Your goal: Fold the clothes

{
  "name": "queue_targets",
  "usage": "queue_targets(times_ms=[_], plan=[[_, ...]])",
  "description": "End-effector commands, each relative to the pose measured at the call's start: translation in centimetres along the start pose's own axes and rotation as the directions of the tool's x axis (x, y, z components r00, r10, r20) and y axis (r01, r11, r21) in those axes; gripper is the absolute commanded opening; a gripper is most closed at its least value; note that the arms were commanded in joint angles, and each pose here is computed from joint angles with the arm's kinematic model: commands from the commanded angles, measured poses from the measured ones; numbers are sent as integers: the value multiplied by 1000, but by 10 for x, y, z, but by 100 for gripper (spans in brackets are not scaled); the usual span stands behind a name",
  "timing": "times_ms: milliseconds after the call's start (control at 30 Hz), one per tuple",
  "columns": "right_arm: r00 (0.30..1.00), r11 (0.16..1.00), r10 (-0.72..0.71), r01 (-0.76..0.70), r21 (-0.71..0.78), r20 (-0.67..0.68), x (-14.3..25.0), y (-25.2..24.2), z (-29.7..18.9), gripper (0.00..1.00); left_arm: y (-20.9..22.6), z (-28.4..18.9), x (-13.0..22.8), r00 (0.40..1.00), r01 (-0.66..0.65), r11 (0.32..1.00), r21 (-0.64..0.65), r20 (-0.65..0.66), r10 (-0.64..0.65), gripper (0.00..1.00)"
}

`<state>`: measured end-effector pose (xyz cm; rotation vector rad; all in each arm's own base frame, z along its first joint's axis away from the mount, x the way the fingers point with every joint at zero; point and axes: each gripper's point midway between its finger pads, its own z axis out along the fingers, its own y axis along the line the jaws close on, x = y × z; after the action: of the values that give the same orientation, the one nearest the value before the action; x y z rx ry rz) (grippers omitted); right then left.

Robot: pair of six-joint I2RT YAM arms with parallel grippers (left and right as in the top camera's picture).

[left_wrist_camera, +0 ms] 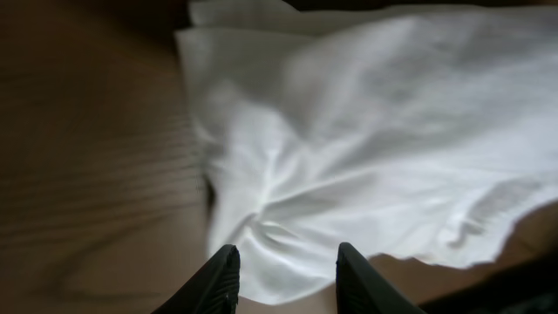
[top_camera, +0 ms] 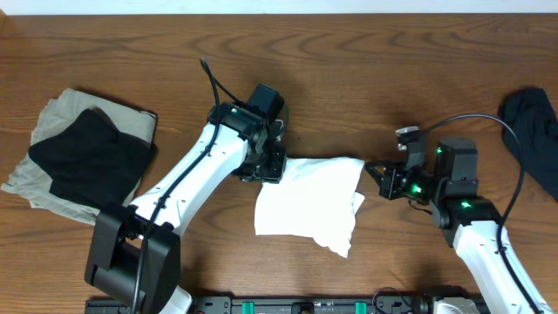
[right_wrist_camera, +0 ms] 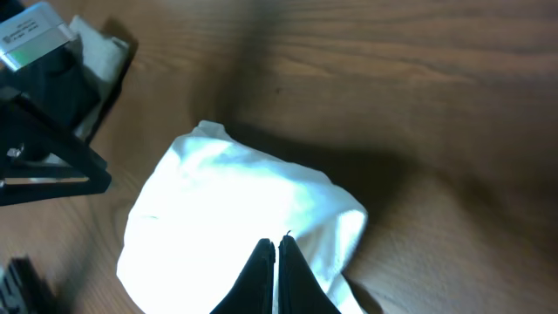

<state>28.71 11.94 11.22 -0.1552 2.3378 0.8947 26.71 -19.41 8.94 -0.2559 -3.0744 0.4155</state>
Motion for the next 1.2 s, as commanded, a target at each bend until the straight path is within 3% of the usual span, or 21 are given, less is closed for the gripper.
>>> queue_targets(times_ms=[0, 167, 667, 933, 1167], plan=[[996, 996, -91, 91, -23, 2, -5, 9, 8, 4, -14, 4, 14, 997, 59, 996, 65, -56, -55, 36], [985, 985, -169, 168, -50, -27, 2, 16, 26, 4, -23, 19, 29, 993, 87, 995, 52, -89, -82, 36], [975, 995, -100, 102, -1, -198, 48, -34, 79, 4, -31, 81, 62, 989, 123, 992, 38, -86, -120, 36], [945, 997, 70, -62, 33, -318, 85, -39, 89, 3, -5, 84, 45, 994, 110, 991, -79, 23, -109, 43], [883, 974, 202, -227, -8, -424, 109, -19, 78, 1, 17, 74, 2, 985, 109, 994, -28, 136, -104, 44]])
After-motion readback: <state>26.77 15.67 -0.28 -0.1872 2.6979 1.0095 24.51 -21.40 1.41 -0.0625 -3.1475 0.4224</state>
